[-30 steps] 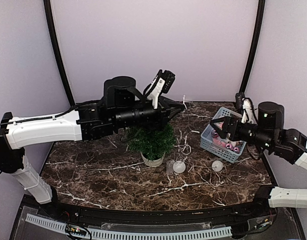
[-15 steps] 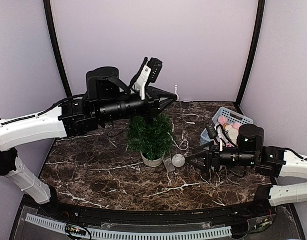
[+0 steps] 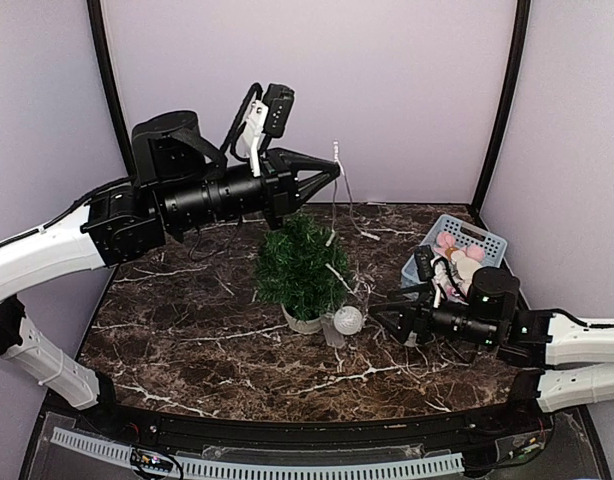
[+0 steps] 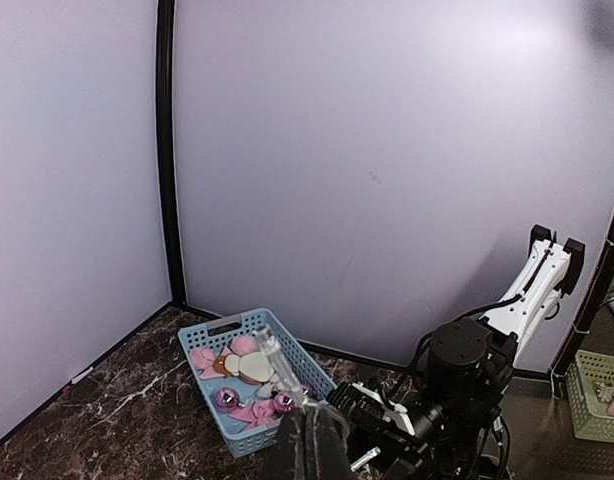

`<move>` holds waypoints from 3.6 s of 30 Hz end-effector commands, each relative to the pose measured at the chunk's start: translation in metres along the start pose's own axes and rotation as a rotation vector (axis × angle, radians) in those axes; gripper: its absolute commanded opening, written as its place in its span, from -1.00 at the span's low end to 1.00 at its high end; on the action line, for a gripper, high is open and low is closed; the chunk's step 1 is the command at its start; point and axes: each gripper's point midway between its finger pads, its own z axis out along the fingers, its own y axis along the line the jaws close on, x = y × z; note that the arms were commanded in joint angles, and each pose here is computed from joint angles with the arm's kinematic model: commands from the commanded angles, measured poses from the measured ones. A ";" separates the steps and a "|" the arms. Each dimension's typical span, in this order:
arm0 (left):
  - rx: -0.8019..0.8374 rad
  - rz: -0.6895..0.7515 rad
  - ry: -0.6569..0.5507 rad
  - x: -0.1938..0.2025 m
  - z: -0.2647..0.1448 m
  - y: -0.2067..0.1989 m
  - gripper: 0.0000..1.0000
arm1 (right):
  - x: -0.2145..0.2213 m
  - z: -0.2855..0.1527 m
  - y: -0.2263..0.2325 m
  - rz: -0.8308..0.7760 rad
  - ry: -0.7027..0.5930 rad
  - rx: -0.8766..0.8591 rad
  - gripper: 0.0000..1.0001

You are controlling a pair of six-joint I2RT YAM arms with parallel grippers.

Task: Decorate the small christmas tree
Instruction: Adjust the side of the string light at the center of the board.

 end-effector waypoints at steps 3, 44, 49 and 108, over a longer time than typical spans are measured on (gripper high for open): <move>0.030 -0.010 -0.062 -0.030 -0.014 -0.008 -1.00 | -0.029 0.014 0.028 -0.045 -0.073 -0.113 0.60; -0.434 0.026 -0.076 -0.057 -0.165 0.055 -1.00 | -0.118 -0.089 -0.173 0.024 -0.167 0.907 -1.00; -0.471 0.051 -0.073 -0.057 -0.176 0.060 -1.00 | -0.159 -0.114 -0.192 0.051 -0.261 0.971 -1.00; -0.097 0.089 0.185 0.048 -0.078 0.012 -1.00 | -0.130 -0.053 0.038 0.046 -0.033 -0.282 0.97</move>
